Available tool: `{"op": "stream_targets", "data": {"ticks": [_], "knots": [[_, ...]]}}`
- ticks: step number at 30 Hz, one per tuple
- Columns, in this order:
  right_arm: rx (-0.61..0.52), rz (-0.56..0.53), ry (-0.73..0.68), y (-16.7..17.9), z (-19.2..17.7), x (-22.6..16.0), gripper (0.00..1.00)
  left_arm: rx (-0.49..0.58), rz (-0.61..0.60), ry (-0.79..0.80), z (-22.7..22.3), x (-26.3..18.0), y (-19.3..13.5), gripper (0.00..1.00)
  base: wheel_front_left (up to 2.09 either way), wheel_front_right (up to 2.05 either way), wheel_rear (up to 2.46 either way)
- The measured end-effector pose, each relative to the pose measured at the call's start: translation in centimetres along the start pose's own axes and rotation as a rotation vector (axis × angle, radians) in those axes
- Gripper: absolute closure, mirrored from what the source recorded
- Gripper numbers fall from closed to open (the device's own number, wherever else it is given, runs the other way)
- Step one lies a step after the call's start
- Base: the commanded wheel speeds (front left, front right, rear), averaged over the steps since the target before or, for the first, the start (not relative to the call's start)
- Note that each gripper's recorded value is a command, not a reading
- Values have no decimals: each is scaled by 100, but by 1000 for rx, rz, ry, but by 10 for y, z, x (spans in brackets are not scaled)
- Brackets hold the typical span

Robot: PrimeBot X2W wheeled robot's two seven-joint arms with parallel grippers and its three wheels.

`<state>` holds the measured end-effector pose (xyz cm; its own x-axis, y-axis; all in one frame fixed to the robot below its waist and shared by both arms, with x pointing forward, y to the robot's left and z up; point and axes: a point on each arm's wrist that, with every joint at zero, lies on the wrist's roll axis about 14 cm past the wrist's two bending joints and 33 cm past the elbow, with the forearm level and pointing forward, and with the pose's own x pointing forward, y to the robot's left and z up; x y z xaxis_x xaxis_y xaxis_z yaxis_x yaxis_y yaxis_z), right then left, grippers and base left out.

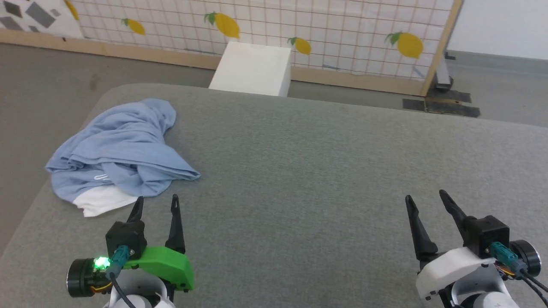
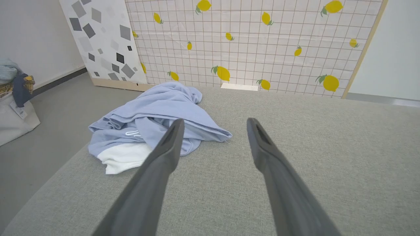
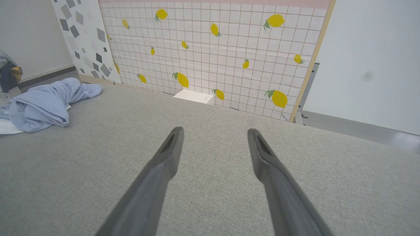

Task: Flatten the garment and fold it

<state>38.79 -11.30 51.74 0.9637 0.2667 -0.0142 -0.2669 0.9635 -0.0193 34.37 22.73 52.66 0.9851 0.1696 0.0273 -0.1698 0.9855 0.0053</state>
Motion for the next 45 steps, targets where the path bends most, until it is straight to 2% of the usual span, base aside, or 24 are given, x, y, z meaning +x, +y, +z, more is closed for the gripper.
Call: {"op": "stream_targets", "data": {"ticks": [45], "knots": [[24,285,-36,96,5,42,0,-57,396,-40,-5,-73,108,0,-3,-3,-3]]}}
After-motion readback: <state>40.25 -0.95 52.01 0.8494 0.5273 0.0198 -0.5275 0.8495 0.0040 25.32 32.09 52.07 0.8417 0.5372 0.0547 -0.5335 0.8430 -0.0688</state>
